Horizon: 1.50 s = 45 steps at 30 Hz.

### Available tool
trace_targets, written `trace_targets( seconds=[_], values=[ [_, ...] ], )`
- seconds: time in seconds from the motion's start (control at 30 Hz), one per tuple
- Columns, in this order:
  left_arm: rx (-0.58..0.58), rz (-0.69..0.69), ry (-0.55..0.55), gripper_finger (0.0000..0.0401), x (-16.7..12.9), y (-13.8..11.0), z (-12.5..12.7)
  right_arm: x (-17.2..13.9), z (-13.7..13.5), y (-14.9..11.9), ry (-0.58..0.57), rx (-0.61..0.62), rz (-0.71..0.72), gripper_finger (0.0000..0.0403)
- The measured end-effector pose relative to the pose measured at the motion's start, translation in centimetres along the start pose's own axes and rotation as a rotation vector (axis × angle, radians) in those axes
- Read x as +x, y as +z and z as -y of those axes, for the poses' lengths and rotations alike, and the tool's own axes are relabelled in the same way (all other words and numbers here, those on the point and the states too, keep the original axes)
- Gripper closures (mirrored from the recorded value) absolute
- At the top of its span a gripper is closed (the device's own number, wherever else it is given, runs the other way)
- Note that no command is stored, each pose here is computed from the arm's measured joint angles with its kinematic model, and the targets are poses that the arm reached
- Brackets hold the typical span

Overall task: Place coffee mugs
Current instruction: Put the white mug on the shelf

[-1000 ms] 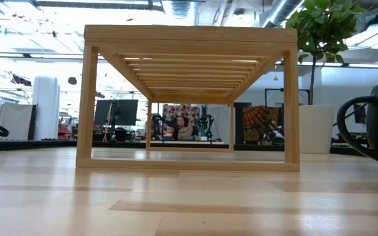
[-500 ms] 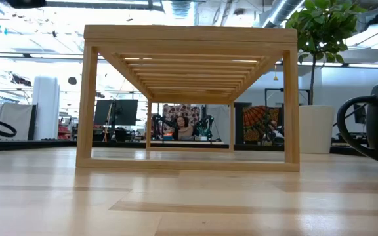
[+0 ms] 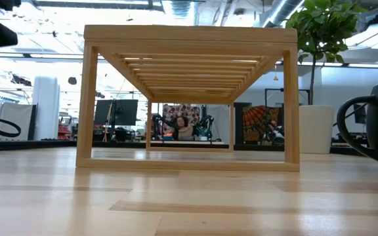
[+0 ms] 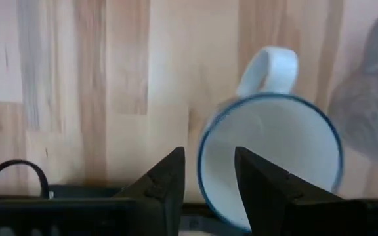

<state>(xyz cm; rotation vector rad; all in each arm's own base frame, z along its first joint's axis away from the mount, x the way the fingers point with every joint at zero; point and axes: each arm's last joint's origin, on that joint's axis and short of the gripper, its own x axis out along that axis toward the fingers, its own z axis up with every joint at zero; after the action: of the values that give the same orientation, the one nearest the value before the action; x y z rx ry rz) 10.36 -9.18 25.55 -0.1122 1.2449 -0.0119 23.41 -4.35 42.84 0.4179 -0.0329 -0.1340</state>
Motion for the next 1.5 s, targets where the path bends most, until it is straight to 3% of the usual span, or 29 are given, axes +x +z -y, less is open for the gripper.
trace_targets(
  seconds=[0.53, 0.63, 0.77, 0.83, 0.97, 1.1, 1.2, 1.3, 1.5],
  values=[
    [-0.065, -0.097, -0.023, 0.0287, 4.1, -1.6, -0.2, 0.0, 0.2, -0.5, -0.022, -0.006, -0.05, 0.0195],
    [-0.107, -0.081, -0.029, 0.0312, 4.2, -1.4, -0.1, 0.0, 0.3, -0.5, -0.027, -0.005, -0.056, 0.0195],
    [-0.168, -0.108, -0.064, 0.0385, 4.2, -1.0, -0.4, 0.0, 0.3, -0.6, -0.03, -0.006, -0.06, 0.0195],
    [-0.209, -0.119, -0.064, 0.0391, 4.0, -0.6, -0.7, 0.0, 0.3, -0.6, -0.03, -0.006, -0.06, 0.0195],
    [-0.295, -0.066, -0.048, 0.0395, 1.5, 1.1, -1.4, 0.0, 0.3, -0.6, -0.029, -0.037, -0.061, 0.0195],
    [-0.365, 0.007, -0.032, 0.0397, -3.0, 3.1, -2.8, 0.0, 0.3, -0.6, -0.03, -0.057, -0.061, 0.0195],
    [-0.484, 0.066, -0.009, 0.0398, -6.7, 4.6, -4.1, 0.0, 0.3, -0.6, -0.029, -0.057, -0.061, 0.0195],
    [-0.564, 0.142, -0.02, 0.0399, -9.6, 7.4, -5.1, 0.0, 0.3, -0.6, -0.029, -0.057, -0.061, 0.0195],
    [-0.446, 0.21, 0.055, 0.0399, -12.8, 15.0, -7.3, 0.0, 0.3, -0.6, -0.029, -0.057, -0.061, 0.0195]
  ],
)
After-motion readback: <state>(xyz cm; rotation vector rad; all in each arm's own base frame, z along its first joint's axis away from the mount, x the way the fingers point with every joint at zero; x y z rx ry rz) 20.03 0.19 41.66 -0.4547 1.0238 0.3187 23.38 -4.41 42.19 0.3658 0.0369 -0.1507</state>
